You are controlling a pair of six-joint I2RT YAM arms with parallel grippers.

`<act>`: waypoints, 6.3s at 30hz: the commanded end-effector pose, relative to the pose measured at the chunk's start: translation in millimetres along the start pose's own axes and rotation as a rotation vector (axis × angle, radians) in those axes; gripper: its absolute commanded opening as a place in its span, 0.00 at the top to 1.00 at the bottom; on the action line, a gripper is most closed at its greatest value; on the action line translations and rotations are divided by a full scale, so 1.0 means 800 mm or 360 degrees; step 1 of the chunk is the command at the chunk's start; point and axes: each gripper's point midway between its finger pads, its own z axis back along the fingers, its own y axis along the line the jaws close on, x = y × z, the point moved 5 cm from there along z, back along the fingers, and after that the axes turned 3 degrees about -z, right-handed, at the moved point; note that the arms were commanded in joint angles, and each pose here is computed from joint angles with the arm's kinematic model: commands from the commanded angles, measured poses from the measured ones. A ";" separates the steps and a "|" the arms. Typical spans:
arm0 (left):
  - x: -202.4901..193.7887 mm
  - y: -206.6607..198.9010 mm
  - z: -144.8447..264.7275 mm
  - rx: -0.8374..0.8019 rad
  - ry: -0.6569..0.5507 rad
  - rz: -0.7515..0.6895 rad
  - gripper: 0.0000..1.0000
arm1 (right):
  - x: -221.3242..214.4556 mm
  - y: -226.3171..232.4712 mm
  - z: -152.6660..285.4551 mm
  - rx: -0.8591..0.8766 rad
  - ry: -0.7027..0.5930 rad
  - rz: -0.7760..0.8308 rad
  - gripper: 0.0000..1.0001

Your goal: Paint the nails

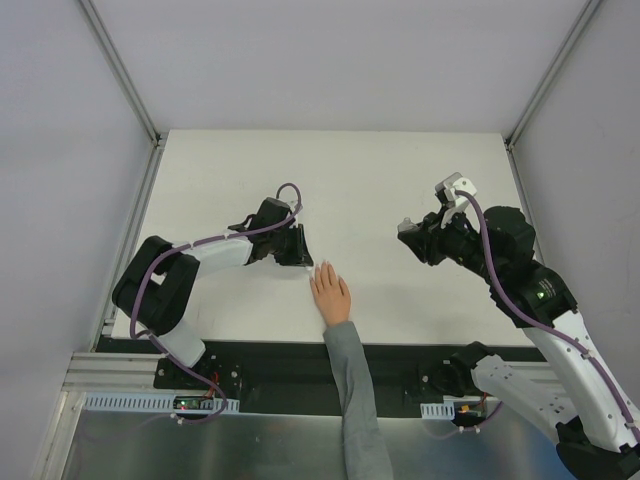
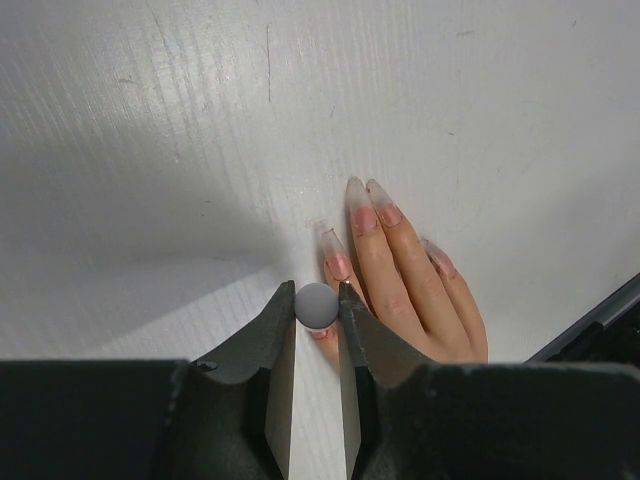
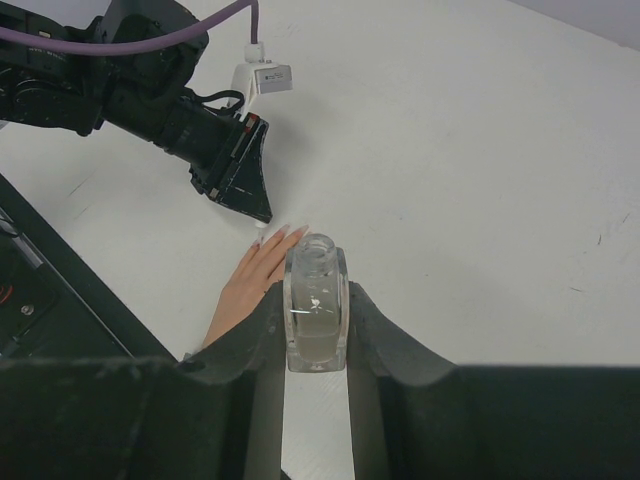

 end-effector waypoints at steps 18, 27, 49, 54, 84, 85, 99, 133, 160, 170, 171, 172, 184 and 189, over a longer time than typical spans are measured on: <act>0.012 0.006 -0.003 -0.0006 -0.0040 0.0013 1.00 | 0.011 0.000 0.000 0.0001 -0.0058 0.0009 1.00; 0.014 0.005 -0.004 -0.0006 -0.0040 0.0003 1.00 | 0.012 0.000 0.000 0.0004 -0.0056 -0.0003 1.00; 0.029 -0.003 0.016 0.0009 -0.0135 -0.0095 1.00 | 0.014 0.003 0.001 0.0028 -0.0065 -0.0033 1.00; 0.032 -0.006 0.022 0.0007 -0.0152 -0.0117 1.00 | 0.014 0.005 0.002 0.0033 -0.0067 -0.0043 1.00; 0.083 -0.261 0.284 -0.1254 -0.0460 -0.0905 1.00 | 0.011 0.059 -0.031 0.0507 -0.0051 0.0022 0.99; 0.084 -0.266 0.289 -0.1245 -0.0491 -0.0920 1.00 | 0.014 0.061 -0.031 0.0508 -0.0057 0.0060 1.00; 0.066 -0.303 0.304 -0.1237 -0.0571 -0.1006 1.00 | 0.028 0.094 -0.024 0.0642 -0.0079 0.0177 1.00; 0.065 -0.302 0.304 -0.1216 -0.0542 -0.1003 1.00 | 0.030 0.102 -0.036 0.0649 -0.0073 0.0189 1.00; 0.064 -0.300 0.291 -0.1213 -0.0485 -0.0981 1.00 | 0.035 0.104 -0.038 0.0662 -0.0097 0.0190 1.00; 0.059 -0.299 0.291 -0.1239 -0.0452 -0.0980 1.00 | 0.040 0.105 -0.039 0.0657 -0.0113 0.0192 1.00; 0.058 -0.300 0.293 -0.1248 -0.0448 -0.0984 1.00 | 0.040 0.105 -0.039 0.0657 -0.0115 0.0192 0.99; 0.057 -0.300 0.293 -0.1253 -0.0443 -0.0985 1.00 | 0.039 0.105 -0.040 0.0654 -0.0108 0.0191 1.00; 0.055 -0.298 0.289 -0.1248 -0.0425 -0.0973 1.00 | 0.045 0.106 -0.040 0.0659 -0.0133 0.0199 0.99; 0.054 -0.299 0.289 -0.1263 -0.0414 -0.0982 1.00 | 0.047 0.107 -0.040 0.0662 -0.0137 0.0198 1.00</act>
